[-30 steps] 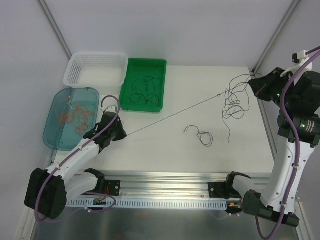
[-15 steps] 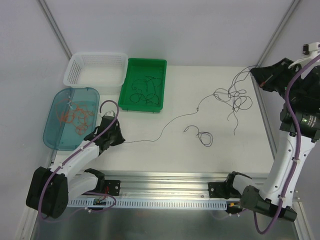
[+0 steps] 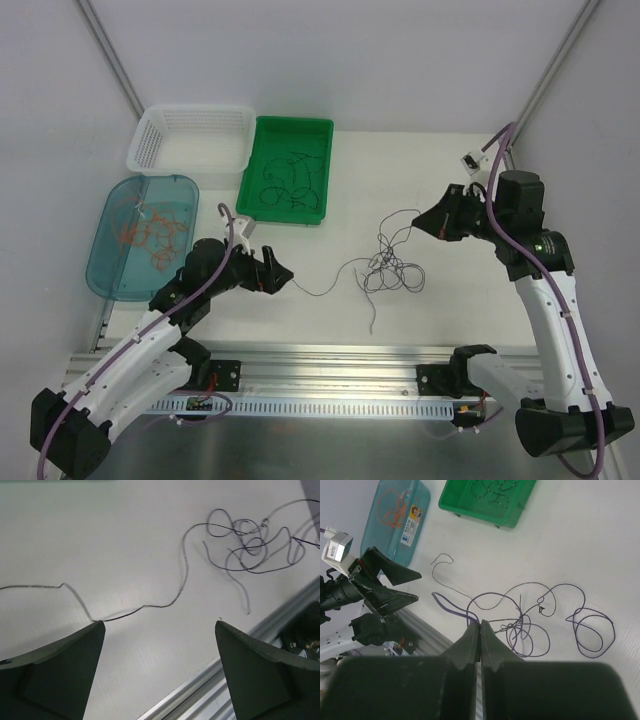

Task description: Untangle the cables

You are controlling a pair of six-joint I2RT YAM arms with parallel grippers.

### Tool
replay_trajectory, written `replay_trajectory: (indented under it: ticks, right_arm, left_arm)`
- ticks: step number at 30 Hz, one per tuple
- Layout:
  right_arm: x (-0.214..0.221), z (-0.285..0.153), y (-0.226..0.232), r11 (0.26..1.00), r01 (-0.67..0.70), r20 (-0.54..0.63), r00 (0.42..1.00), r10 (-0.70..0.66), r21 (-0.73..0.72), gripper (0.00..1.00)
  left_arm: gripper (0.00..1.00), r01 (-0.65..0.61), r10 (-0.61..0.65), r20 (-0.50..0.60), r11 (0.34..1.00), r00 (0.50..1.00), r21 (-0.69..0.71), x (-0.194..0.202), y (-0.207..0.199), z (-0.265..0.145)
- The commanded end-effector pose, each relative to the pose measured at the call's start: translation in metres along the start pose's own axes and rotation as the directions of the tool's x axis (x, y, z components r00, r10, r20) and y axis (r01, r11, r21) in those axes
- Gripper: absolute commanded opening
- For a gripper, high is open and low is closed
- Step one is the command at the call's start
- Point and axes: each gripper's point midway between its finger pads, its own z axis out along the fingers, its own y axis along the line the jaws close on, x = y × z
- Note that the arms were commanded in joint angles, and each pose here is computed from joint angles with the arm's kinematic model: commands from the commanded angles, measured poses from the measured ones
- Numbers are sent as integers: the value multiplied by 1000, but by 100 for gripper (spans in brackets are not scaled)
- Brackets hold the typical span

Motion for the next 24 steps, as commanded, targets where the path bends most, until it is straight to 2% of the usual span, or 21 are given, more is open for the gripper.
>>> replay_trajectory:
  ticks: [1, 3, 6, 7, 8, 12, 18, 20, 21, 22, 24]
  right_arm:
    - [-5, -9, 21, 995, 96, 49, 994, -94, -38, 1]
    - [-1, -10, 29, 992, 114, 28, 993, -113, -60, 1]
    - [-2, -18, 40, 982, 174, 21, 985, -172, -80, 1]
    - [-4, -23, 51, 974, 193, 27, 981, -191, -121, 1]
    - [-3, -26, 58, 965, 213, 23, 977, -212, -153, 1]
    - [-4, -41, 88, 917, 279, 44, 960, -278, -285, 1]
    - [4, -56, 114, 842, 321, 53, 942, -332, -433, 1]
    - [7, -55, 114, 841, 319, 46, 942, -333, -438, 1]
    - [8, -55, 114, 840, 319, 45, 941, -334, -439, 1]
    - [8, -56, 115, 837, 321, 47, 941, -336, -443, 1]
    - [10, -57, 117, 830, 318, 45, 941, -336, -457, 1]
  left_arm:
    - [94, -242, 218, 120, 938, 968, 247, -20, -58, -9]
    - [96, -321, 284, 159, 895, 946, 309, -23, -79, -13]
    - [96, -320, 261, 197, 865, 945, 386, -33, -100, -17]
    - [95, -325, 264, 198, 844, 944, 426, -31, -107, -19]
    - [95, -347, 257, 250, 823, 934, 449, -39, -116, -19]
    - [94, -399, 262, 328, 780, 908, 481, -49, -128, -13]
    - [94, -506, 376, 338, 657, 863, 559, -38, -155, 23]
    - [94, -548, 406, 368, 617, 837, 565, -42, -167, 30]
    - [94, -545, 420, 349, 604, 838, 581, -33, -170, 40]
    - [94, -575, 421, 392, 577, 818, 580, -37, -179, 42]
    - [94, -587, 424, 406, 557, 810, 588, -35, -187, 55]
